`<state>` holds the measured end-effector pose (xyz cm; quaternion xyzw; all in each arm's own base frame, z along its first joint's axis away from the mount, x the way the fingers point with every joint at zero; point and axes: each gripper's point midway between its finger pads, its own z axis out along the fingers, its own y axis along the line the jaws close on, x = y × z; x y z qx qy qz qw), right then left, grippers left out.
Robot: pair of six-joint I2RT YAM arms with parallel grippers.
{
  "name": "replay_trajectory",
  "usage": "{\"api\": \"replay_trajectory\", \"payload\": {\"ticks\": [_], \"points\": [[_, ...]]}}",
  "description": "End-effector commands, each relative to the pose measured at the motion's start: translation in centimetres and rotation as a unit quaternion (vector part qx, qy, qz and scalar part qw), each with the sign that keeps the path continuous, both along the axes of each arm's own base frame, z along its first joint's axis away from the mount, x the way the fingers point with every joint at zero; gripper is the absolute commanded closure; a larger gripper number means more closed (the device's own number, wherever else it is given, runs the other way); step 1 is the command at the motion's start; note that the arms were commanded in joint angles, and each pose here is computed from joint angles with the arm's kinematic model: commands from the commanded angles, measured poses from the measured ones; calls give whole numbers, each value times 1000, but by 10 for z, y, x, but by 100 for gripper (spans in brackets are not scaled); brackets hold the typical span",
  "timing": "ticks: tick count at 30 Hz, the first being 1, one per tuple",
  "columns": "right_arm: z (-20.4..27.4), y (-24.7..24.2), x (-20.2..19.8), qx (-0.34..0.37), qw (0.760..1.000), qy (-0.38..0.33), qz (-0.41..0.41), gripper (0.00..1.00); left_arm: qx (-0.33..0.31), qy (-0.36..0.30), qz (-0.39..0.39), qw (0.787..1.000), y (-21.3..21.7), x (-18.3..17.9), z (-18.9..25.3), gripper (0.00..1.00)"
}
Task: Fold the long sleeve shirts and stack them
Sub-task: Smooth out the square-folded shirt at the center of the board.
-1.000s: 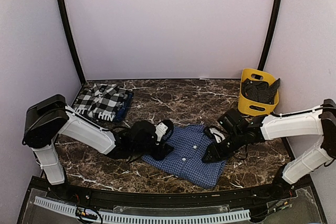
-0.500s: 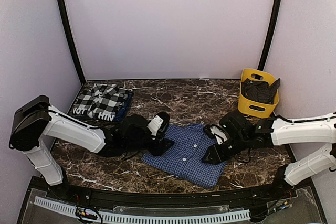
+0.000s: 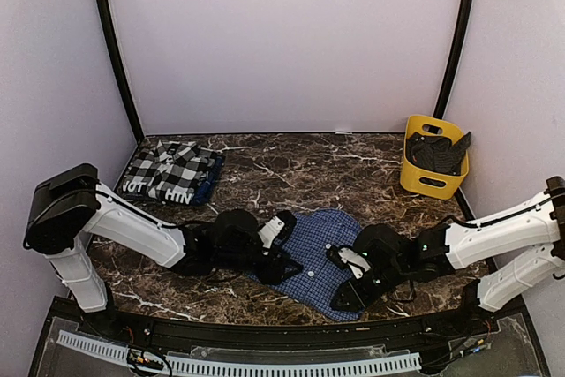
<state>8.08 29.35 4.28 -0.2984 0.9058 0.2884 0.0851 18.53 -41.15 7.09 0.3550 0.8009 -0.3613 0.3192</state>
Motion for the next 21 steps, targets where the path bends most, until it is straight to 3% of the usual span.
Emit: {"api": "replay_trajectory", "payload": {"ticks": [1,7,10,14,21], "points": [[-18,-16,-2,-20,999,1,-25,63,43,11,9,999,15,-8,-31,46],[-36,-36,-4,-68,997,2,-32,62,115,-10,23,993,34,-2,-63,46],[-21,-31,4,-66,997,-19,-29,60,145,-41,29,988,39,4,-64,46],[27,-17,30,-36,997,-68,-33,49,127,-75,49,988,35,16,-38,46],[101,-22,116,34,987,-123,-96,28,54,-120,70,989,16,31,21,44]]}}
